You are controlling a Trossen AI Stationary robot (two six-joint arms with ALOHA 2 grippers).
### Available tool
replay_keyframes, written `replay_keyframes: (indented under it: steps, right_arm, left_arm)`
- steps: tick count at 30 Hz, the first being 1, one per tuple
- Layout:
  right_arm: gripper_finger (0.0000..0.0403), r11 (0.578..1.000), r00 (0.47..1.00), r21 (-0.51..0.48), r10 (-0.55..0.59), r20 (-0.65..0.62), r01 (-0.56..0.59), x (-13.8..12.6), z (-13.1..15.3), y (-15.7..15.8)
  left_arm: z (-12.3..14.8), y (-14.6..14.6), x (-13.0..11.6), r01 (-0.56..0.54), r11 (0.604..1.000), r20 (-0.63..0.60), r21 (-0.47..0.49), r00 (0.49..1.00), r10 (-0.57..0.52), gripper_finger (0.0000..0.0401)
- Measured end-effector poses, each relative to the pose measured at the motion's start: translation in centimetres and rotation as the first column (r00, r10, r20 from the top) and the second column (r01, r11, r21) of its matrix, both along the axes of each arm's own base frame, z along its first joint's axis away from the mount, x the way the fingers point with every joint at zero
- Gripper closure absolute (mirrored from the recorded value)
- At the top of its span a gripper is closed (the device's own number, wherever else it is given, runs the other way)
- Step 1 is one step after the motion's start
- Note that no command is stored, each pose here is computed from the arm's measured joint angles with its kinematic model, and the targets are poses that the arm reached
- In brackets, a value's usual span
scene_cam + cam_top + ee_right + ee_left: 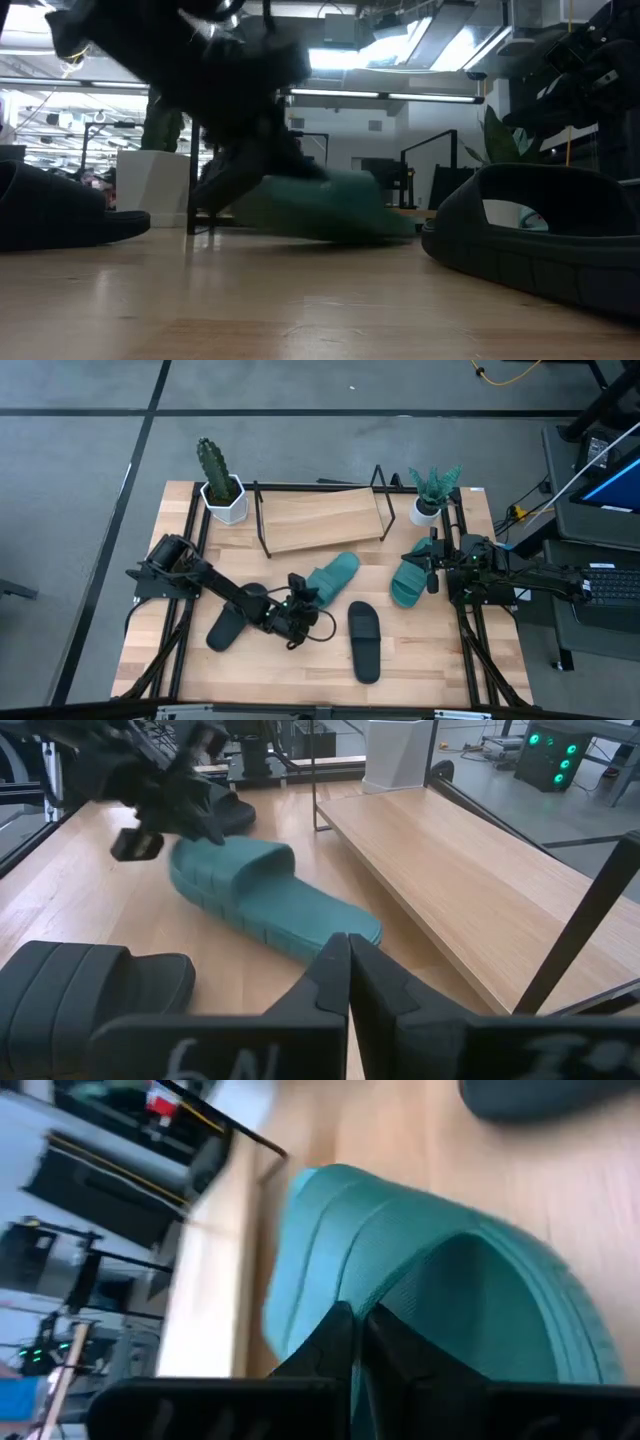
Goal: Pick and place slides into the shelf
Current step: Put the left green slide on the shelf
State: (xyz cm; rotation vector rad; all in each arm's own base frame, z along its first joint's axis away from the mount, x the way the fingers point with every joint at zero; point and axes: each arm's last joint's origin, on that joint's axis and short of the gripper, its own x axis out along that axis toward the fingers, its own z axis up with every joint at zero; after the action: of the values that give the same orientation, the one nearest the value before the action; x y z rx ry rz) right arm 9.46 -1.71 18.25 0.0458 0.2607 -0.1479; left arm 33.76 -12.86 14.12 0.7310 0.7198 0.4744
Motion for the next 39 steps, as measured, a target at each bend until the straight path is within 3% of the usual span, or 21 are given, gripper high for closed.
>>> replay_keyframes:
  steps: [7,15,28,33,39]
  right_arm:
    - [0.0397,1.0,1.0,0.001,-0.001,0.0,0.001,0.0,0.0,0.0]
    - [0.0397,1.0,1.0,0.006,-0.002,0.0,0.002,0.0,0.0,0.0]
    - [0.0397,1.0,1.0,-0.003,-0.026,-0.001,0.026,0.0,0.0,-0.1]
    - [0.0397,0.992,0.992,-0.036,-0.124,-0.006,0.124,-0.1,0.0,-0.4]
    - [0.0397,0.991,0.992,-0.053,-0.126,-0.008,0.125,-0.1,0.0,-0.4]
  left_arm:
    - [3.5,-2.2,1.4,-0.024,0.998,0.103,0.051,0.994,0.019,0.0398]
    - [7.1,-2.1,2.8,-0.19,0.967,0.196,0.17,0.968,0.156,0.0399]
    - [8.8,6.4,6.0,-0.4,0.903,0.215,0.156,0.906,0.364,0.0401]
    - [8.8,9.5,6.6,-0.411,0.906,0.202,0.098,0.9,0.387,0.0401]
    - [8.7,12.1,6.9,-0.409,0.911,0.172,0.058,0.902,0.395,0.0401]
